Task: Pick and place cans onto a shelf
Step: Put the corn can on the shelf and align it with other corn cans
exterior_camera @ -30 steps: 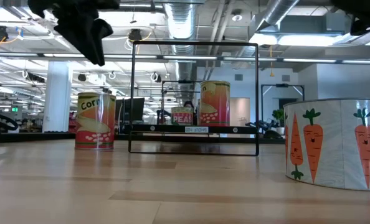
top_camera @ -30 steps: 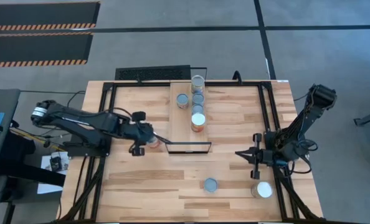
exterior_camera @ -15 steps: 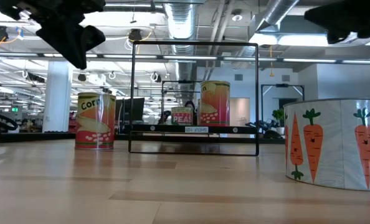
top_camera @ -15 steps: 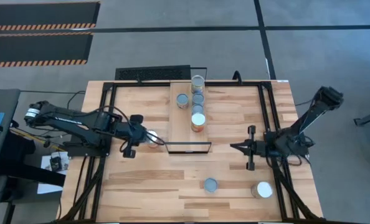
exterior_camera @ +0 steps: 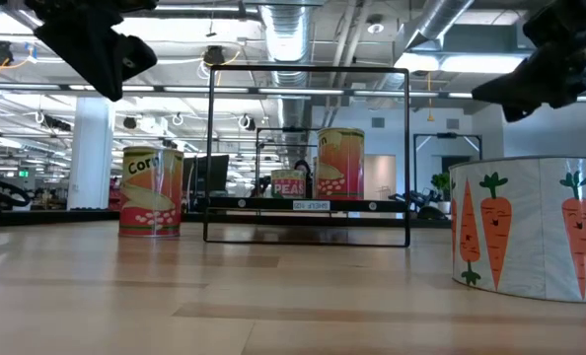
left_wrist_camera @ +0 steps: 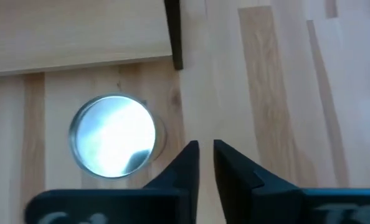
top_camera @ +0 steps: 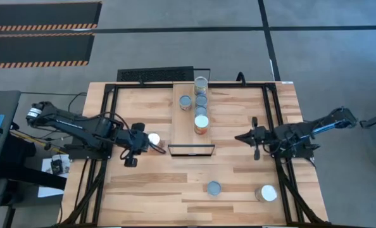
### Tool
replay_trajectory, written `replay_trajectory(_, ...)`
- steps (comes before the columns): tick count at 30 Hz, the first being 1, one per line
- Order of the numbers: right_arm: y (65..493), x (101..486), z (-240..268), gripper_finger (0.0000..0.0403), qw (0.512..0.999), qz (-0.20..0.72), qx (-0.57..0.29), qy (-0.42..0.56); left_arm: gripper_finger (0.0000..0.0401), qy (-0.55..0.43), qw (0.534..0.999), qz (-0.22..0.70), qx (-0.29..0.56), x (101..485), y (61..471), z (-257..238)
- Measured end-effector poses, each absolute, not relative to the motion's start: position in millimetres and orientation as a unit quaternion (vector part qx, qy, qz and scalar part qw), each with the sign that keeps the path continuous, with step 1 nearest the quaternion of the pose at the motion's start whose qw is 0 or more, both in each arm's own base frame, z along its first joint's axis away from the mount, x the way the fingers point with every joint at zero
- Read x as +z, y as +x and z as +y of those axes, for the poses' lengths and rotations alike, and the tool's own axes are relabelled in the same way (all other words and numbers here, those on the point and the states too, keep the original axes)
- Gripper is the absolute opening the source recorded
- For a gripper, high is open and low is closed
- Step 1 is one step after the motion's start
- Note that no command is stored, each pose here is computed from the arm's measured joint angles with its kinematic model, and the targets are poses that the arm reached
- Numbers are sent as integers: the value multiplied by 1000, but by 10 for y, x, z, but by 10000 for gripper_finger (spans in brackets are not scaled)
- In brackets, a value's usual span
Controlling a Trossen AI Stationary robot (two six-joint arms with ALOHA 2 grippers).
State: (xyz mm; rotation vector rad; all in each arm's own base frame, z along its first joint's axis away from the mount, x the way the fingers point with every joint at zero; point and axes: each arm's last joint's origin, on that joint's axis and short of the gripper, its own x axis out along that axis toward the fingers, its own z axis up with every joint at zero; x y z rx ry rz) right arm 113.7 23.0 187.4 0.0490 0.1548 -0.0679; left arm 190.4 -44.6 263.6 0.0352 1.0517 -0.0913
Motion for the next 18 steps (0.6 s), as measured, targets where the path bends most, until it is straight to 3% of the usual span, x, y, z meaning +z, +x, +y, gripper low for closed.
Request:
replay_trajectory(8, 1116, 1869, 246, 5, 996, 77, -44, 6, 109, 97, 866, 490, -23, 2597, 1900, -654)
replay_trajectory(18, 1094, 1863, 276, 7, 994, 76, -80, -3, 113, 195, 821, 534, 58, 2218, 2171, -769)
